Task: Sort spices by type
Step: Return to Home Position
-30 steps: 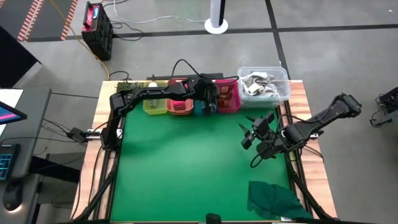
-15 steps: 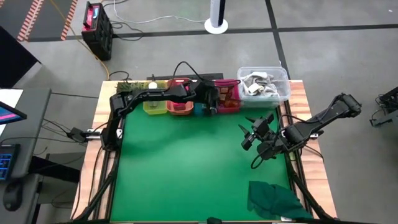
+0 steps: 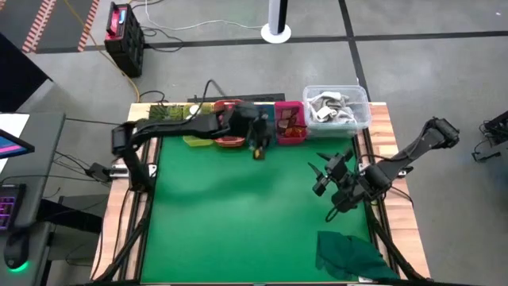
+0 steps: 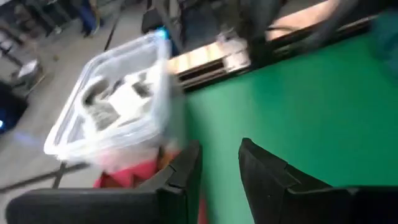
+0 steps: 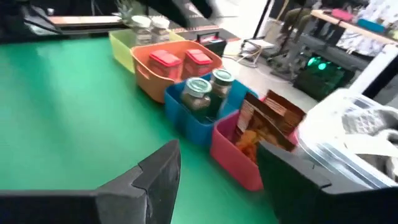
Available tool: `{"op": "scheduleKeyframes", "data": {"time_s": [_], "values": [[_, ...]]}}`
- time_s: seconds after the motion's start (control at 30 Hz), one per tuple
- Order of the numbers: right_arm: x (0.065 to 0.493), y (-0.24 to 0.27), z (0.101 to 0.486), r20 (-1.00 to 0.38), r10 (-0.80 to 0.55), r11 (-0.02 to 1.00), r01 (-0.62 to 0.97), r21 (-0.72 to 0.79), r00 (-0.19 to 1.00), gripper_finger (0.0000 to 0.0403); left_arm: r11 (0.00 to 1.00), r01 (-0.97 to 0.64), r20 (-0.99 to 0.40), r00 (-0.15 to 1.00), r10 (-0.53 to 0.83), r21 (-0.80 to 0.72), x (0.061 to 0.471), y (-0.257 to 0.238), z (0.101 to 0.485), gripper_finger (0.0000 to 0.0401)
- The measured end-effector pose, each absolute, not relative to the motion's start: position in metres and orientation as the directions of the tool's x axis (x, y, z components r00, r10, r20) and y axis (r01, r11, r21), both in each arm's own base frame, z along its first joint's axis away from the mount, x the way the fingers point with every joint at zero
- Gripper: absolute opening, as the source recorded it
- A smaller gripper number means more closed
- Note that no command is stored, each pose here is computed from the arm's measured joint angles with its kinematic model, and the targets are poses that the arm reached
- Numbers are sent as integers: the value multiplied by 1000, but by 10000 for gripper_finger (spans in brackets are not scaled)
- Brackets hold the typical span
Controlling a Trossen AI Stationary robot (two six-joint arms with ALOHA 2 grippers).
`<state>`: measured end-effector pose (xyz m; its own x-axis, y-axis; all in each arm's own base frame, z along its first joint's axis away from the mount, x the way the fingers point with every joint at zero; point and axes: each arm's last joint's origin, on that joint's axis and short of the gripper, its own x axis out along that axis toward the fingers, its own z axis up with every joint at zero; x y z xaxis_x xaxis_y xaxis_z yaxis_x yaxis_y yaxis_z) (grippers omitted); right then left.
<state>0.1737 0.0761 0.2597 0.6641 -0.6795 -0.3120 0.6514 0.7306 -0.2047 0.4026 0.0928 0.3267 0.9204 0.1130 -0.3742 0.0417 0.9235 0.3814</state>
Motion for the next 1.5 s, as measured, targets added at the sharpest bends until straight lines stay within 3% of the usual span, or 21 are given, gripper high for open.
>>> {"op": "scheduleKeyframes", "data": {"time_s": [0.33,0.73,1.0,1.23,1.5], "values": [[146,53,224,-299,-694,696,717,-44,655,240,957,91,-312,950,-1,274,335,30,306,72],[177,-6,202,-283,-485,852,520,62,827,221,974,91,-273,962,-31,209,275,9,268,71],[148,-16,214,-221,-470,868,493,58,854,178,983,-71,-263,958,115,171,234,10,260,71],[120,-16,226,-139,-473,871,485,75,870,168,966,-177,-278,934,225,187,215,-5,247,70],[107,-17,205,-29,-486,873,486,46,874,168,979,-152,-203,963,178,137,190,-18,235,70]]}}
